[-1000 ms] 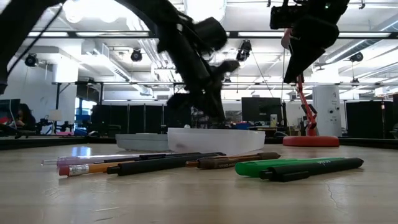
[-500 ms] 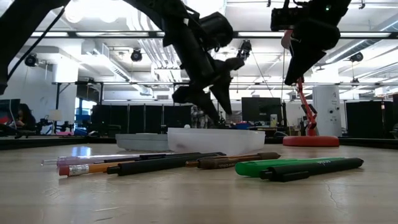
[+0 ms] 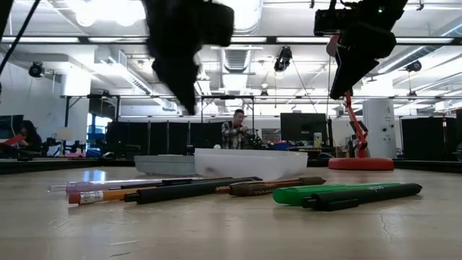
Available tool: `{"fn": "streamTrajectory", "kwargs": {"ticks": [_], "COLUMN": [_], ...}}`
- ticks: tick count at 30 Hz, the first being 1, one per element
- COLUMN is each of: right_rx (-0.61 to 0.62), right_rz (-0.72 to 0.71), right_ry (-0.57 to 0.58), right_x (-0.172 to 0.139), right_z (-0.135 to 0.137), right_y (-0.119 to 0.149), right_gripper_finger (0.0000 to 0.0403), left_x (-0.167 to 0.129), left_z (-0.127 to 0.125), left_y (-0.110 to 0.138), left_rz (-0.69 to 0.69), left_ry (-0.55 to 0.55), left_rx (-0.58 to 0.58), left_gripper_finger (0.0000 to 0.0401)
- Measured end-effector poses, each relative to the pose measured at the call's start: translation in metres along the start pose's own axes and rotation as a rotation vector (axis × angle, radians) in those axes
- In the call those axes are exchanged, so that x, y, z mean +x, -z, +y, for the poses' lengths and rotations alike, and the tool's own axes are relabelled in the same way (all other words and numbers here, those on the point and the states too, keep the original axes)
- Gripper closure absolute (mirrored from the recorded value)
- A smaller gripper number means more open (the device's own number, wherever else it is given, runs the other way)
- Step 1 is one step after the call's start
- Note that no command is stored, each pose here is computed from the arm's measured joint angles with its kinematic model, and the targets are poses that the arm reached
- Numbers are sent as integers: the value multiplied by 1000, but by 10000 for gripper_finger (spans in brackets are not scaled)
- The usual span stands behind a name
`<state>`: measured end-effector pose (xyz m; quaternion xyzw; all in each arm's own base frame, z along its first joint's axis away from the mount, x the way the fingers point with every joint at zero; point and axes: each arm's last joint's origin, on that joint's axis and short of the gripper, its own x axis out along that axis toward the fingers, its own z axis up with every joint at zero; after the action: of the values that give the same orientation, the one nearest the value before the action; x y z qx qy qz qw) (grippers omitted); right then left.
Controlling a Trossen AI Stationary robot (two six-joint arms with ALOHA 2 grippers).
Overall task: Pick & place school supplies into a supply box
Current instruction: Put the purple pen into the gray supply box
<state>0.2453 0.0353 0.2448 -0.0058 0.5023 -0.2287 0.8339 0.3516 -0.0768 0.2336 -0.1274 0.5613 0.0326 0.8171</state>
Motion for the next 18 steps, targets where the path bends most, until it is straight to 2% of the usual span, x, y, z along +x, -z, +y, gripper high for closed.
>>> {"fn": "streamTrajectory", "kwargs": {"ticks": [3, 6, 14, 18], "right_rx": [8, 18, 27, 37], "right_rz": [-24, -45, -53, -53], "right_ry": [-11, -21, -26, -26], "right_x": [0, 0, 0, 0], "right_z": [1, 2, 3, 3], "right_y": [-2, -4, -5, -5], "right_gripper_finger": [156, 156, 156, 156], "left_x": [19, 33, 54, 61], "left_z": [-13, -22, -24, -19], "left_y": [24, 38, 69, 76], "left_rz": [39, 0, -6, -4], "left_ry": [2, 8, -61, -75], "left_rx": [24, 15, -80, -124], "left_gripper_finger": [234, 234, 235, 246]}}
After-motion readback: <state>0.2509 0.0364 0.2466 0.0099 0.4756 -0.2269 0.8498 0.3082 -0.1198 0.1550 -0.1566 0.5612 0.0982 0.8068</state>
